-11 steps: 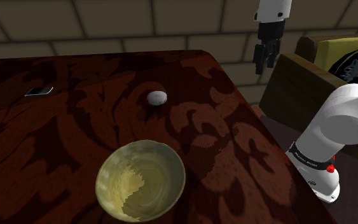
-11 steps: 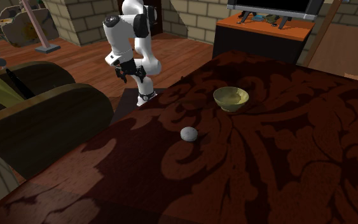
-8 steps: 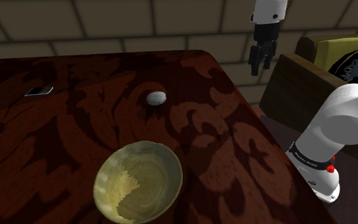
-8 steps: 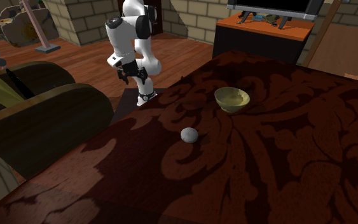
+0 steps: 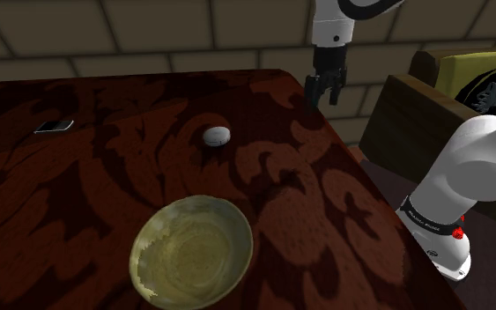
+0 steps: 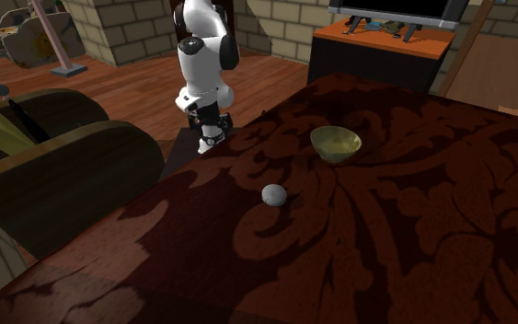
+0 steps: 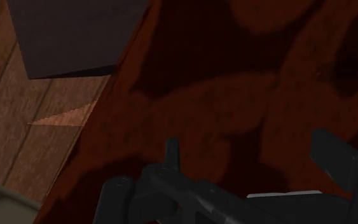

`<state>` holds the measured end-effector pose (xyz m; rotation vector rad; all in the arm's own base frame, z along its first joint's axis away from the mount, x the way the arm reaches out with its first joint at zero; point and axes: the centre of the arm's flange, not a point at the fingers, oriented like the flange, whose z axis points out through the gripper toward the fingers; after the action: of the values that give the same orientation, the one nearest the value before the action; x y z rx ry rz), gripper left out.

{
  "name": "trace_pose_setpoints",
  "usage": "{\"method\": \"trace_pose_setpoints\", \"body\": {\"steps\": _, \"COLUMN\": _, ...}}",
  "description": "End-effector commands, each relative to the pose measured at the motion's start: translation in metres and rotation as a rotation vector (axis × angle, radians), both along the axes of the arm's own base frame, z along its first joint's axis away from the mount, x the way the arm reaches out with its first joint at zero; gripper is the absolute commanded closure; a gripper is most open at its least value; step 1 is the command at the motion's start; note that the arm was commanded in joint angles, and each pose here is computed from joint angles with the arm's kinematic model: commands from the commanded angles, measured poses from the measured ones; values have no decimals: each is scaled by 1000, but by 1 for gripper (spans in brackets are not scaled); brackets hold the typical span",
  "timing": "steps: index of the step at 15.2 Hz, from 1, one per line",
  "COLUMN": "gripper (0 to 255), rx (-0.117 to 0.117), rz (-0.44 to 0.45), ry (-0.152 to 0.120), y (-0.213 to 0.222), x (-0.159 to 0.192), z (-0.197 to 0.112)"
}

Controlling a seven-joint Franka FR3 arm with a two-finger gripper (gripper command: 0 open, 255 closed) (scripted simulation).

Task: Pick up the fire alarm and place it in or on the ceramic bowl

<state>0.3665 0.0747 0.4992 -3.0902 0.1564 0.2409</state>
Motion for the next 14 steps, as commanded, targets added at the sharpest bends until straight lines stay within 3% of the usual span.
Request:
{"method": "trace_pose_setpoints", "body": {"steps": 1, "gripper": 0, "rx": -4, "rz": -10, "ry": -16, "y": 20, "x": 18, "z": -3}}
{"method": "trace_pose_setpoints", "body": {"steps": 14, "gripper": 0, "rx": -37, "rz": -68, "ry": -114, "y": 139, "x": 125, "z": -35}}
